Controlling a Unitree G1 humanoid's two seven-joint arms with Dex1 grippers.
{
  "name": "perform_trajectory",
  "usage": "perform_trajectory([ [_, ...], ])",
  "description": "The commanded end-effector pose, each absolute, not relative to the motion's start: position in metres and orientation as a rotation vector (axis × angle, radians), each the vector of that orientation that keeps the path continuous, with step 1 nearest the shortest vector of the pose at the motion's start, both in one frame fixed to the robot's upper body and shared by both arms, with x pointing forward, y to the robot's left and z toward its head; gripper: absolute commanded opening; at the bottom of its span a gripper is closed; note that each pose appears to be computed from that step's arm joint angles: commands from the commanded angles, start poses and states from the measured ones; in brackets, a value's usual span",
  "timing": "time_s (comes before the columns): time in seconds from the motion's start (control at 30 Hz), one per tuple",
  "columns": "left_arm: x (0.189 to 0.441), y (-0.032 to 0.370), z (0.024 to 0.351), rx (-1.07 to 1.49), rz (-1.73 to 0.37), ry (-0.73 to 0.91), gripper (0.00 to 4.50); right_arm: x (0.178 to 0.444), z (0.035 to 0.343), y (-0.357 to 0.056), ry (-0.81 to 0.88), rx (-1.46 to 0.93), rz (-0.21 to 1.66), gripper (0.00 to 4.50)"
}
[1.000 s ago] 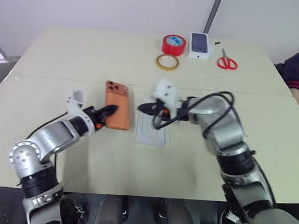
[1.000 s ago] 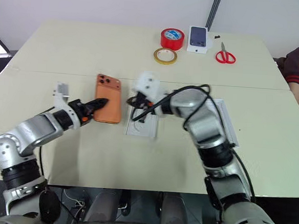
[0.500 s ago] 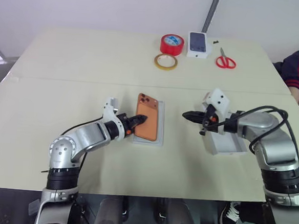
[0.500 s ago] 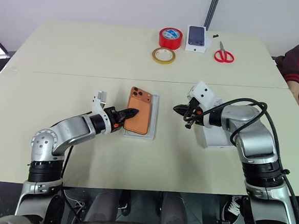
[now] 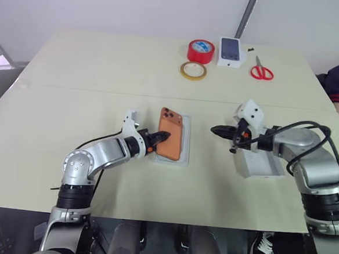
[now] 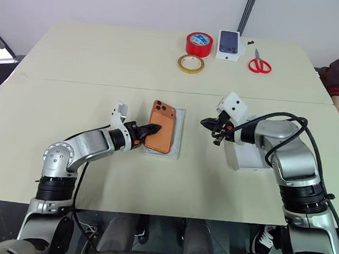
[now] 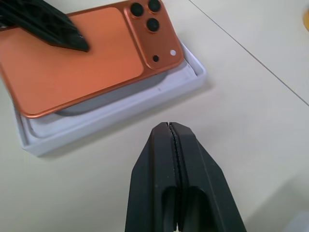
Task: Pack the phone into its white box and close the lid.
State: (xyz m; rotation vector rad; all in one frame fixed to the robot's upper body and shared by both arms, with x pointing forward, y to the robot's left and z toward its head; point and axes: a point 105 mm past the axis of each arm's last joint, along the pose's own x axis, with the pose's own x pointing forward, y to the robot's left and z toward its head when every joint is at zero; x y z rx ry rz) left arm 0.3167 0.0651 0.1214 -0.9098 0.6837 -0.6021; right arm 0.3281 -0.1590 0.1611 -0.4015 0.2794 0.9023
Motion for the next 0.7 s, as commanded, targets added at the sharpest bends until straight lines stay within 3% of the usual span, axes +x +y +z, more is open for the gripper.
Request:
perform_trajectory([
  [0.03, 0.316, 0.057, 0.138, -0.892, -0.672, 0.639, 2.37, 0.330, 0.172, -0.163, 0.231, -0.410, 0.886, 0.00],
  [0.17, 0.316, 0.052, 0.138, -0.865, -0.689, 0.646, 4.47, 0.330, 0.171, -0.161, 0.229, -0.411, 0.889, 0.00],
  [0.7, 0.311, 0.048, 0.139, -0.706, -0.742, 0.666, 4.47, 0.330, 0.168, -0.160, 0.236, -0.421, 0.889, 0.00],
])
